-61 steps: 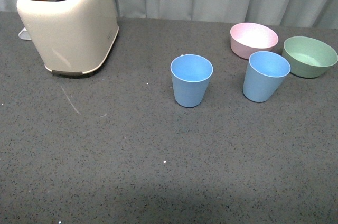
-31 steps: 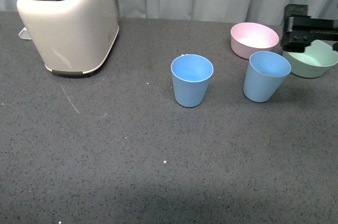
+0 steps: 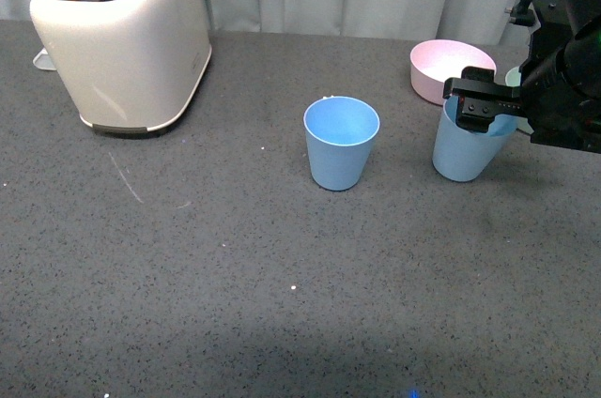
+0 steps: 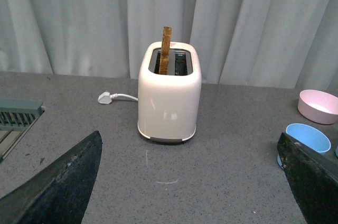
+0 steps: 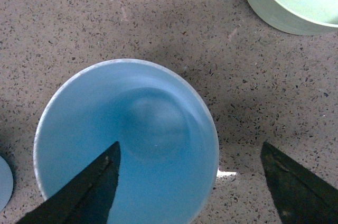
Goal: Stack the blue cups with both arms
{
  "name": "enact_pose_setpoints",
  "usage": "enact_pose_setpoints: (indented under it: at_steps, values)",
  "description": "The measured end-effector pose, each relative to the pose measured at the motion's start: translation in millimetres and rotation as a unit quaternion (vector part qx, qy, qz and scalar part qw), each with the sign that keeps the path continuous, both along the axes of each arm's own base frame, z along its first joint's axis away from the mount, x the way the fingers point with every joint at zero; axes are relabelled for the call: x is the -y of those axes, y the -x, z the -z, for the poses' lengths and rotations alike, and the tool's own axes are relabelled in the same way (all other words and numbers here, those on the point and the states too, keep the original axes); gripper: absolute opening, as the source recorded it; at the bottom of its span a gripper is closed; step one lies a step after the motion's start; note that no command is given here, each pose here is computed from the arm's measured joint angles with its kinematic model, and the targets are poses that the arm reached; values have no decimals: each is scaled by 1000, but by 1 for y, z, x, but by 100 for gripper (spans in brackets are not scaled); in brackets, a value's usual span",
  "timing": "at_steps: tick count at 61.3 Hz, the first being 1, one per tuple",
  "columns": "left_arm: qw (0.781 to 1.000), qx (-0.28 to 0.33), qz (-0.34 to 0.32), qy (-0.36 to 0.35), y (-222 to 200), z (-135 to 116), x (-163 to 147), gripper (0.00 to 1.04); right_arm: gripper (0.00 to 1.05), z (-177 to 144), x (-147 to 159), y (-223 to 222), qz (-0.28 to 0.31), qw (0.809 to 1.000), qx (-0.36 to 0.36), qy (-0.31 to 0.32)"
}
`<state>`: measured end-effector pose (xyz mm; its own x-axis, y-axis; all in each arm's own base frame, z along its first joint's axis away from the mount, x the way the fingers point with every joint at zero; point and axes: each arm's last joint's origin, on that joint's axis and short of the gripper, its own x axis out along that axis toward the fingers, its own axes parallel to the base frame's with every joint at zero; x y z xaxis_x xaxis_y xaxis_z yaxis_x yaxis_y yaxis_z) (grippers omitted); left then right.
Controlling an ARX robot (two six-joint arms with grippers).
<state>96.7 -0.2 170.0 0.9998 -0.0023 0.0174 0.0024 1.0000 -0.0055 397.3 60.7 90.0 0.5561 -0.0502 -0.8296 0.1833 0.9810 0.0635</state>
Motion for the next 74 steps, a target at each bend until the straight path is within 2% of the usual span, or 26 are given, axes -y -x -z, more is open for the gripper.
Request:
enact_pose_setpoints:
  at_steps: [15,19,27,40,50,59,74]
  values:
    - [1000,0,0,0,0,0,0,98,29,5,3,-1,11,1000,-9,-3]
    - [1000,0,0,0,0,0,0,98,17,5,3,-1,14,1000,-8,-6]
    - [1000,0,0,0,0,0,0,98,1,0,5,-2,18,999,-4,-27]
    - [1000,0,0,0,0,0,0,98,1,-9,10,7,22,998,3,-61]
    - [1000,0,0,0,0,0,0,98,1,-44,7,11,-10,993,29,-113]
    - [1000,0,0,0,0,0,0,98,1,-80,-19,14,-67,985,54,-149]
    - [1000,0,0,0,0,0,0,98,1,-89,-64,22,-129,979,38,-153]
